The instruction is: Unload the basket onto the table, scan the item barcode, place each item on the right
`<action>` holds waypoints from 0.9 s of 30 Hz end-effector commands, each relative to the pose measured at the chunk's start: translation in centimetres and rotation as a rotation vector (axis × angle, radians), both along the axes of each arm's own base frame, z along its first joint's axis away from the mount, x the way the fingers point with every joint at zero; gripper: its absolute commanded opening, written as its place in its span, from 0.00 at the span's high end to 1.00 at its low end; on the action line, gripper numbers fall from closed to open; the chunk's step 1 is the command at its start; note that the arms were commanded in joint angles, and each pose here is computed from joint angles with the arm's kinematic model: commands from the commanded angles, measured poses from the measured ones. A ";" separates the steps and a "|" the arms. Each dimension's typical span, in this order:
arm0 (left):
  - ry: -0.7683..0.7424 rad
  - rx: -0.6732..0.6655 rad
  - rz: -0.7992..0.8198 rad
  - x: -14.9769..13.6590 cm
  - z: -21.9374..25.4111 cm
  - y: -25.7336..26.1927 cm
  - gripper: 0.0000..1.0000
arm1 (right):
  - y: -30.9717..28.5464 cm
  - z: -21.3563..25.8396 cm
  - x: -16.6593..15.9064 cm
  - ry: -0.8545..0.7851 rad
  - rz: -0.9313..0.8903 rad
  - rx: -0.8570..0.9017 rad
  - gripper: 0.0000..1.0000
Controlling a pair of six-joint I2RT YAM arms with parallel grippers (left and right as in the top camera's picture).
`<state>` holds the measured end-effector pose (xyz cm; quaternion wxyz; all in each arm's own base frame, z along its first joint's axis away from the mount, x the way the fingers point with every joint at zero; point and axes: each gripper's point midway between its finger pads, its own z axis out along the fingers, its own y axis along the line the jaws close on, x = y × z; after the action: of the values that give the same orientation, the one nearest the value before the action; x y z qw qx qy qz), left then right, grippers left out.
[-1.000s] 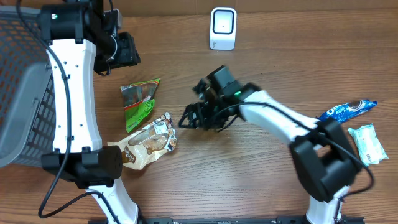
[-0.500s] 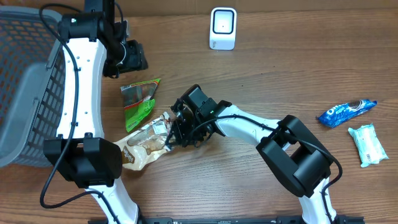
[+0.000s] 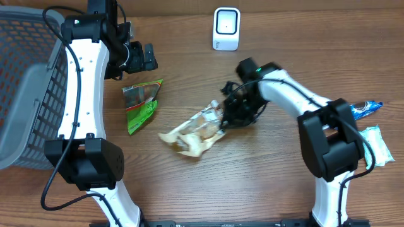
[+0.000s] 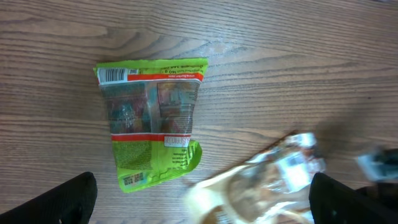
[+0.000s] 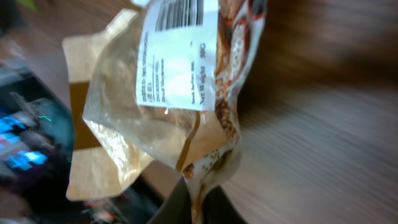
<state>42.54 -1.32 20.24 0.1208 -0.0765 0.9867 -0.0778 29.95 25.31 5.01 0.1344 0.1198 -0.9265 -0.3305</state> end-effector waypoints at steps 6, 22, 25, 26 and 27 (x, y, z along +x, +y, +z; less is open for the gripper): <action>0.008 -0.010 -0.019 0.0 -0.4 -0.5 0.00 | -11.3 -2.0 6.8 -0.377 0.208 -0.369 0.44; 0.008 -0.010 -0.019 0.0 -0.4 -0.5 0.00 | -9.8 11.2 9.0 -0.293 -0.059 -0.087 0.08; 0.008 -0.009 -0.018 0.0 -0.4 -0.5 0.00 | -9.7 9.3 8.3 -0.257 -0.049 -0.093 0.07; 0.008 -0.010 -0.019 0.0 -0.4 -0.5 0.00 | -9.6 8.5 8.0 -0.241 -0.046 -0.094 0.07; 0.008 -0.010 -0.019 0.0 -0.4 -0.5 0.00 | -9.5 7.7 7.6 -0.225 -0.042 -0.096 0.07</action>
<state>42.53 -1.33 20.23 0.1206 -0.0765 0.9867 -0.0780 38.95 15.10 14.26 0.0022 0.1331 -0.9561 -0.2611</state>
